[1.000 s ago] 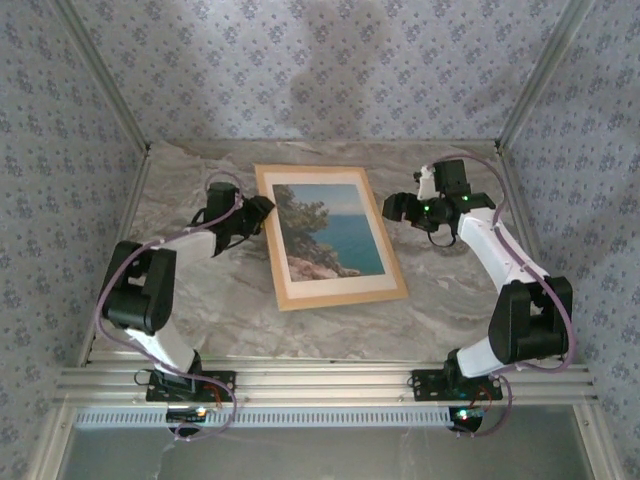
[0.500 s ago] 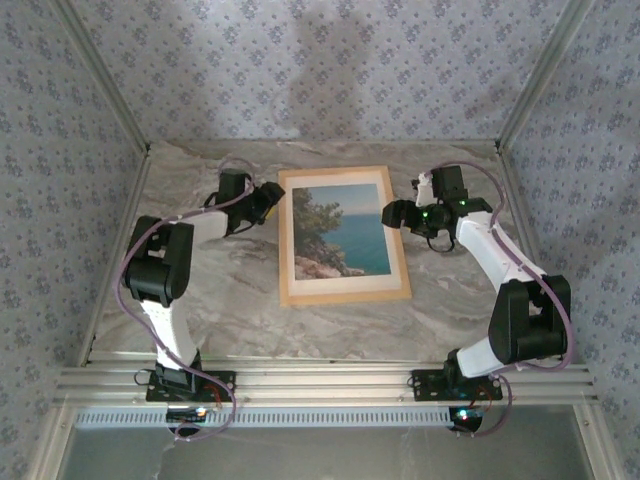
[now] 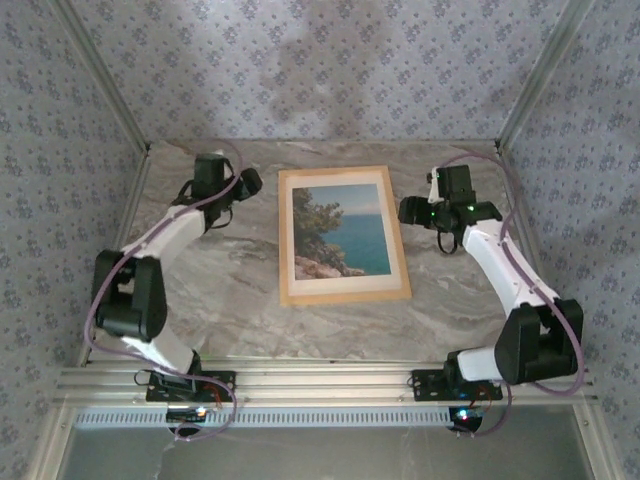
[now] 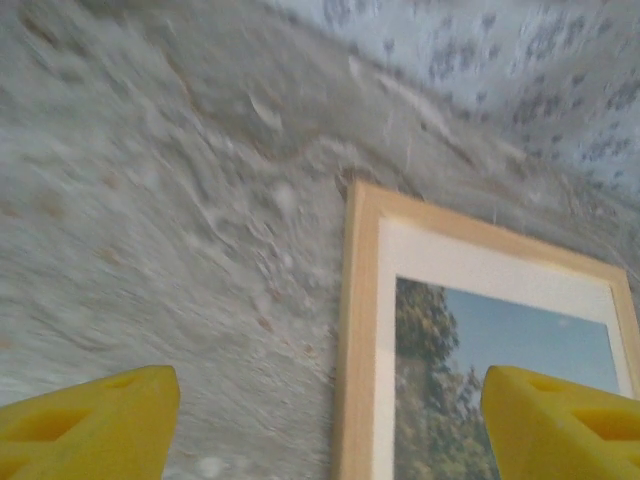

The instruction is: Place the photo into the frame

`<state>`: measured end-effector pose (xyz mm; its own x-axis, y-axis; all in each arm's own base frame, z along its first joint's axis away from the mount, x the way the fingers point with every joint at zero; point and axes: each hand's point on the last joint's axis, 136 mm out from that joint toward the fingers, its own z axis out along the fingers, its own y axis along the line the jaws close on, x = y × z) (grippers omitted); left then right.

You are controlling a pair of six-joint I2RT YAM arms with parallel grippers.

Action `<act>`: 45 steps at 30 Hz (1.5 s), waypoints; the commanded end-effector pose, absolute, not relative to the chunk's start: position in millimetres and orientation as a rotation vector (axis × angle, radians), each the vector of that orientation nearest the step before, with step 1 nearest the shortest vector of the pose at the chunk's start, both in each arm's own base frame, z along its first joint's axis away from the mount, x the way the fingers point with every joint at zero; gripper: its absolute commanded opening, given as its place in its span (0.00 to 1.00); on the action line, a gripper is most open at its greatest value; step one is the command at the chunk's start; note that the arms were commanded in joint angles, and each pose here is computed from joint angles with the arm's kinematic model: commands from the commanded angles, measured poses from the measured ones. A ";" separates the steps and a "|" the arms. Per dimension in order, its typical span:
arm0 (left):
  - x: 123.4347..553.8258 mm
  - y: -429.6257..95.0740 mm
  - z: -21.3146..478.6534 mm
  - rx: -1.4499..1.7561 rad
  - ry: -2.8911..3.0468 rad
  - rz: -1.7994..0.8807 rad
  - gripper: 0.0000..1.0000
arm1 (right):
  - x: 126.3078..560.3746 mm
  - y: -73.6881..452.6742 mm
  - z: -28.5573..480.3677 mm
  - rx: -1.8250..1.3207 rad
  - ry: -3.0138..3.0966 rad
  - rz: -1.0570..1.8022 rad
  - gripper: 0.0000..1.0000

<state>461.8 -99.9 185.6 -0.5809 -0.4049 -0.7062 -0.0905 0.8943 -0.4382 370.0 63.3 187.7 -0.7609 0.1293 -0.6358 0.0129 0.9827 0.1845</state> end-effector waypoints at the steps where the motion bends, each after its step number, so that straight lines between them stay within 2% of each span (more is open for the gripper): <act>1: 443.8 -47.9 181.4 -0.333 2.138 -0.196 0.80 | 374.3 28.0 213.4 0.129 2.324 -0.020 0.81; 3: 432.9 -29.0 186.3 -0.352 2.086 -0.154 0.80 | 374.4 15.9 221.3 0.154 2.277 -0.079 0.83; 8: 401.3 11.9 197.2 -0.360 1.983 -0.014 0.91 | 373.5 -6.4 218.7 0.215 2.195 -0.178 0.90; 13: 375.4 41.8 186.1 -0.387 1.957 0.046 0.97 | 378.1 -21.4 190.0 0.248 2.189 -0.243 1.00; 18: 365.4 58.5 162.5 -0.385 2.001 0.083 1.00 | 385.4 -32.2 156.0 0.251 2.220 -0.318 1.00; 30: 375.8 54.6 112.6 -0.282 2.010 0.086 1.00 | 399.2 -21.3 96.4 0.128 2.203 -0.268 1.00; 45: 392.5 38.0 104.2 -0.201 1.954 -0.023 1.00 | 395.6 -24.4 96.0 0.074 1.984 -0.228 1.00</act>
<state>384.7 42.6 91.8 -0.4110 -0.1680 -0.8960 -0.1757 0.9790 -0.1029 386.7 -23.2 77.9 -0.5031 -0.0417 -0.8632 0.1561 0.9780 -0.1382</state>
